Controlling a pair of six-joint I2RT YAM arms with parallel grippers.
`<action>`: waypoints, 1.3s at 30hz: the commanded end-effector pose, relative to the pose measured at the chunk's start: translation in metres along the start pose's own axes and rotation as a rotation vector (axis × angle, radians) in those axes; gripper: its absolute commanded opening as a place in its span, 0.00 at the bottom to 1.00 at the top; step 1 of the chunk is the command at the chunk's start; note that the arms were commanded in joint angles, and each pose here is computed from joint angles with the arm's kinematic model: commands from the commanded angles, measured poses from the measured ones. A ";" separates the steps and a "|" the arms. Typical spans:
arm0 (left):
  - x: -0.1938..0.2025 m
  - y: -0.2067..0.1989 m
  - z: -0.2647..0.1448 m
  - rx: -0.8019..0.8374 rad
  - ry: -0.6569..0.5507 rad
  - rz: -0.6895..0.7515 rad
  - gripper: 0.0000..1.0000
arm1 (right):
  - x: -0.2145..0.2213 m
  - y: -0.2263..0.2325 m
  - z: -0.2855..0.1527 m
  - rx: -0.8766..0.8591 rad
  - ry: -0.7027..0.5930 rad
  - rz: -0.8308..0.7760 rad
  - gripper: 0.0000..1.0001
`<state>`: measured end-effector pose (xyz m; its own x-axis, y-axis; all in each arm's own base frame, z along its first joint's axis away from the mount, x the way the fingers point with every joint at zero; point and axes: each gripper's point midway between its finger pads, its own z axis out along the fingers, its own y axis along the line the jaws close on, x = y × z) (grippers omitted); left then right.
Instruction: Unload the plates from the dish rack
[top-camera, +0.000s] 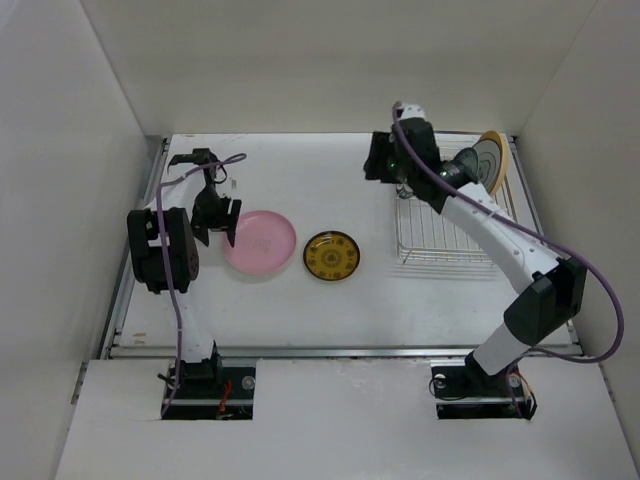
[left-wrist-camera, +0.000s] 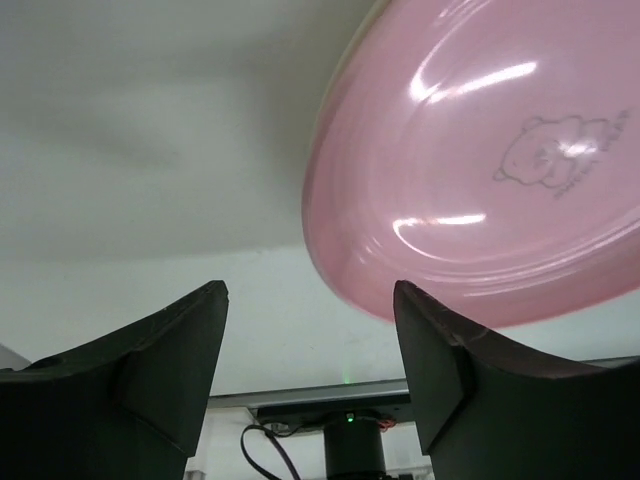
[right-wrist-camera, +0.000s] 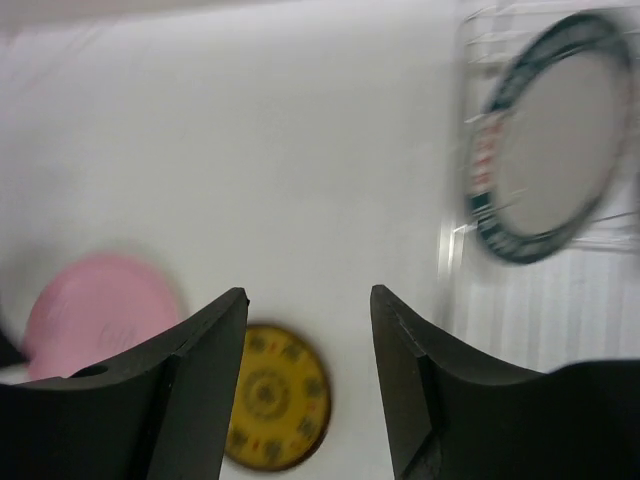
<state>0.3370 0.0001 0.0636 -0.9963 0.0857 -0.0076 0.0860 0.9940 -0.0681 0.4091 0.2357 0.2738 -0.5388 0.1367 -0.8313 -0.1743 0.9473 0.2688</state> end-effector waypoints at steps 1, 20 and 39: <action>-0.004 -0.001 -0.056 -0.025 -0.170 -0.032 0.65 | -0.068 -0.090 -0.018 0.351 -0.152 0.065 0.58; 0.024 0.010 -0.118 -0.155 -0.478 -0.088 0.77 | -0.039 -0.213 0.099 0.397 0.044 0.204 0.48; 0.027 -0.025 -0.111 0.040 -0.439 0.002 0.79 | -0.138 -0.171 -0.077 0.532 -0.370 0.097 0.00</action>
<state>0.3136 0.0002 0.1664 -0.9104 0.0179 -0.4133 0.0361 0.9987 -0.0362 0.4718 0.0382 0.3004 -0.4199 0.2058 -0.8839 0.3110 0.9476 0.0729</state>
